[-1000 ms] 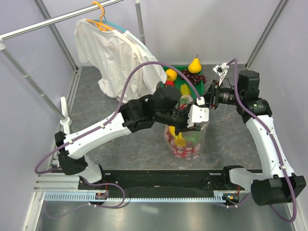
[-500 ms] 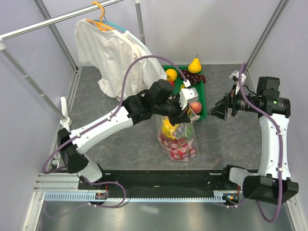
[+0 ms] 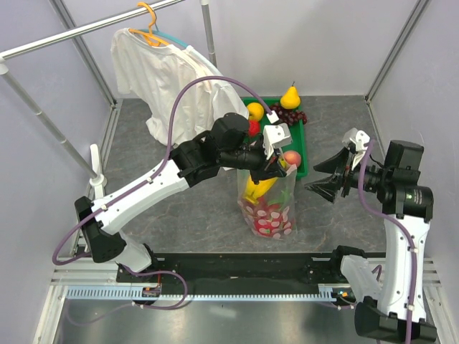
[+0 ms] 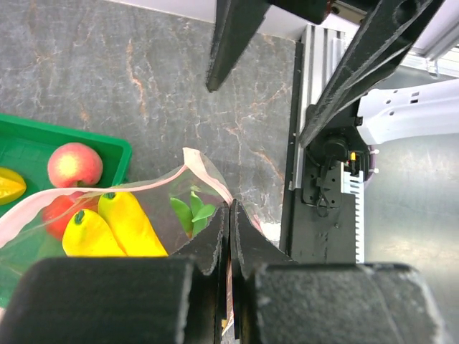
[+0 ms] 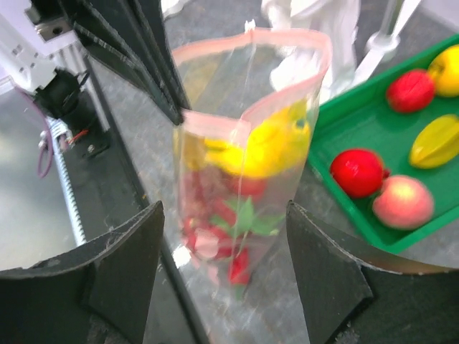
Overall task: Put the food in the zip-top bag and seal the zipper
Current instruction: Adjust the zipper food storage bag at the center of the board.
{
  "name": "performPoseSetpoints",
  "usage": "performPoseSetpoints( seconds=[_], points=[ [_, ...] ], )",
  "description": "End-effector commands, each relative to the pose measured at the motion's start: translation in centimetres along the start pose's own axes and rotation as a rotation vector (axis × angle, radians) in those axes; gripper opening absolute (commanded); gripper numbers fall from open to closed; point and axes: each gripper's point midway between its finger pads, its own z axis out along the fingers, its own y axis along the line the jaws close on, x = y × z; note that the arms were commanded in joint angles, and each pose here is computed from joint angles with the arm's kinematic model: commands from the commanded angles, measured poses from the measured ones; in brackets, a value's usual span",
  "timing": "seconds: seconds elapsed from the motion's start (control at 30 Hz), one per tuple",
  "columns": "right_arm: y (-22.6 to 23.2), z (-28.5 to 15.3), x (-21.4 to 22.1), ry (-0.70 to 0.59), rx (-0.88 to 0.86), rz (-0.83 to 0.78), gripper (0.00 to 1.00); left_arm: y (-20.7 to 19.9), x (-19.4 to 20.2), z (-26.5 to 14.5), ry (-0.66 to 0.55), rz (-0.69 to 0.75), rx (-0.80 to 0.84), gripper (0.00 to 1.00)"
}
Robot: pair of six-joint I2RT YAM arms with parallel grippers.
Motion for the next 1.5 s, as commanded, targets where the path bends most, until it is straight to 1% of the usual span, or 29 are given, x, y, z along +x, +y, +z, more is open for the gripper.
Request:
performPoseSetpoints(
  seconds=[0.0,0.23,0.4,0.47,0.53,0.57,0.63,0.67,0.7,0.8,0.83,0.87,0.9,0.93,0.97,1.0,1.07,1.1,1.13,1.17,1.2,1.23,1.27,1.3,1.33,1.37,1.4,1.43,1.47],
  points=[
    [-1.5,1.0,-2.0,-0.095,0.014,-0.08,0.75,-1.8,-4.6,-1.0,-0.128,0.061,0.061,0.02],
    [-0.7,4.0,-1.7,-0.061,-0.048,-0.074,0.75,-1.9,-4.4,-0.6,-0.12,0.063,0.062,0.02],
    [-1.1,5.2,-1.3,-0.048,-0.036,-0.085,0.73,-1.7,-4.5,-0.5,-0.124,0.059,0.055,0.02],
    [-1.3,5.8,-1.2,-0.043,-0.031,-0.078,0.7,-1.7,-4.6,-0.6,-0.129,0.058,0.053,0.02],
    [-1.4,6.4,-1.2,-0.042,-0.03,-0.091,0.61,-1.6,-4.8,-0.7,-0.136,0.061,0.043,0.02],
    [-1.5,6.6,-1.0,-0.035,-0.026,-0.091,0.49,-1.5,-4.9,-0.7,-0.143,0.064,0.038,0.02],
    [-1.3,7.2,-0.8,-0.024,-0.047,-0.093,0.32,-1.4,-5.1,-1.1,-0.152,0.066,0.021,0.02],
    [-1.3,7.4,-1.1,-0.025,-0.047,-0.103,0.09,-1.3,-4.9,-1.0,-0.152,0.066,0.015,0.02],
    [-1.4,7.6,-1.3,-0.024,-0.043,-0.11,0.0,-1.2,-5.1,-1.7,-0.166,0.071,-0.004,0.02],
    [-1.1,8.4,-2.8,-0.043,-0.055,-0.158,0.0,-0.8,-4.5,-2.4,-0.176,0.076,-0.045,0.02],
    [-0.6,9.0,-3.3,-0.049,-0.08,-0.174,0.0,-1.0,-4.9,-3.6,-0.197,0.087,-0.067,0.03],
    [-0.1,9.1,-4.4,-0.064,-0.095,-0.201,0.0,-0.5,-4.2,-3.8,-0.187,0.085,-0.092,0.08],
    [0.3,9.4,-4.9,-0.067,-0.115,-0.214,0.0,1.3,-4.2,-4.8,-0.189,0.069,-0.173,0.29],
    [1.1,10.0,-5.1,-0.062,-0.153,-0.235,0.0,2.2,-4.7,-6.5,-0.213,0.056,-0.218,0.42],
    [1.8,10.1,-6.2,-0.078,-0.168,-0.268,0.0,3.4,-4.6,-7.6,-0.225,0.014,-0.251,0.51],
    [2.3,10.3,-6.7,-0.08,-0.181,-0.288,0.0,5.8,-4.6,-9.9,-0.251,-0.048,-0.291,0.66],
    [4.0,10.7,-7.8,-0.08,-0.229,-0.346,0.0,6.8,-4.4,-13.2,-0.305,-0.081,-0.339,0.76],
    [4.6,10.7,-8.2,-0.081,-0.244,-0.361,0.0,8.5,-3.8,-15.3,-0.321,-0.087,-0.401,0.81],
    [5.4,10.9,-8.0,-0.063,-0.27,-0.363,0.0,8.9,-3.6,-16.5,-0.343,-0.07,-0.426,0.82],
    [5.7,10.7,-8.8,-0.073,-0.27,-0.391,0.0,8.3,-2.3,-18.1,-0.352,-0.061,-0.446,0.84],
    [5.8,10.6,-8.9,-0.066,-0.266,-0.397,0.0,9.2,-1.2,-19.6,-0.355,-0.065,-0.49,0.86],
    [5.8,10.5,-8.5,-0.045,-0.262,-0.388,0.0,9.5,1.2,-19.8,-0.325,-0.074,-0.506,0.86],
    [5.1,10.6,-8.1,-0.031,-0.233,-0.403,0.0,8.2,1.8,-20.7,-0.334,-0.042,-0.489,0.86],
    [4.9,10.6,-7.5,-0.017,-0.223,-0.409,0.0,8.3,3.1,-21.6,-0.328,-0.036,-0.51,0.86],
    [4.5,10.8,-6.2,0.008,-0.214,-0.397,0.0,8.3,5.9,-21.0,-0.28,-0.019,-0.489,0.86],
    [4.1,10.9,-5.6,0.017,-0.198,-0.393,0.0,7.0,7.0,-20.5,-0.269,0.009,-0.414,0.86],
    [4.0,11.0,-5.0,0.023,-0.196,-0.385,0.0,6.2,7.6,-21.0,-0.275,0.049,-0.416,0.86],
    [3.8,11.2,-4.1,0.028,-0.191,-0.371,0.0,6.2,9.8,-20.2,-0.238,0.07,-0.396,0.86],
    [3.7,11.3,-3.7,0.028,-0.186,-0.361,0.0,5.7,10.6,-19.9,-0.224,0.094,-0.363,0.85]
  ],
)
